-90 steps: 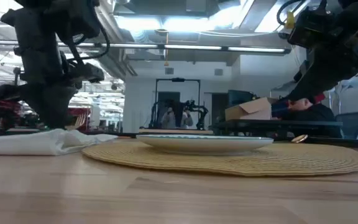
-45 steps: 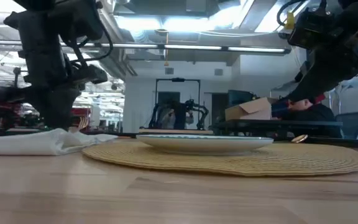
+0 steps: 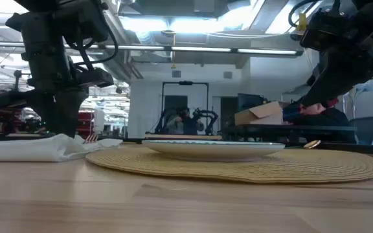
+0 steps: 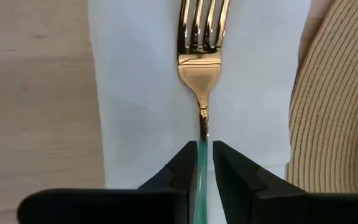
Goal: Set table place
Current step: Put the green spoon to the right of the blue patterned plate on the brown place mat
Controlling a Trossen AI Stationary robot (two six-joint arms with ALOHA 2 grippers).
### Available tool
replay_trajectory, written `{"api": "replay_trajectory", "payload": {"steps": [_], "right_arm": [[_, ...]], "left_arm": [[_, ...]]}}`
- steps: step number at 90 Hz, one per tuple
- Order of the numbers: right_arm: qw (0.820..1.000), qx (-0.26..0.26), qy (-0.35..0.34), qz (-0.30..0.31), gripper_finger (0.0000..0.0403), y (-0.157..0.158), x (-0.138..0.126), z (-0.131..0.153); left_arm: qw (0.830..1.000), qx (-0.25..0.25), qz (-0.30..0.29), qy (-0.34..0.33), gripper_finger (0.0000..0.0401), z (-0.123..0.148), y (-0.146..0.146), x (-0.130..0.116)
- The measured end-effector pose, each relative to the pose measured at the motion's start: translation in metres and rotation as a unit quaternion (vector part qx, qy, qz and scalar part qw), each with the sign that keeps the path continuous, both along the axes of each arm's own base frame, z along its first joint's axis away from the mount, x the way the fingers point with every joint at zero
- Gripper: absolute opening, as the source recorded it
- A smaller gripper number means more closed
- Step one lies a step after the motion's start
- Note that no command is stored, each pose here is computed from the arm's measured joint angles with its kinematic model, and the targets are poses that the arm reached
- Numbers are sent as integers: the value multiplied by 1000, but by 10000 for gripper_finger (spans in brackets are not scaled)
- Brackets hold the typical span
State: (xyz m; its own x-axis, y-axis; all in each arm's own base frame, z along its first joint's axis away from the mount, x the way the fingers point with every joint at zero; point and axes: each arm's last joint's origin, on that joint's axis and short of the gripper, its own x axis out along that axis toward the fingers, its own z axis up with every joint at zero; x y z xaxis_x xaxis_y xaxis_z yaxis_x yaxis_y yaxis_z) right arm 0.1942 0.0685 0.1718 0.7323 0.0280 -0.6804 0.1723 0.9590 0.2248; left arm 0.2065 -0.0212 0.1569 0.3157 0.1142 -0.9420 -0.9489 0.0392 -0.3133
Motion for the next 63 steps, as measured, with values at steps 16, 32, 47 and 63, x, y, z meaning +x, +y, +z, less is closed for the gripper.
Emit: {"api": "replay_trajectory", "payload": {"steps": [16,32,47,63], "right_arm": [[1000,0,0,0,0,0,0,0],[1000,-7,-2,-4,0,0,0,0],[1000,-21,-7,-18,0,-2,0,0],[998,-47,-19,-33,0,-3,1,1]], "left_arm": [[1000,1,-1,6,41,0,0,-1],[1000,10,-22,13,41,-1,2,-2],[999,21,-48,13,41,0,6,0],[996,35,-79,13,41,0,11,1]]}}
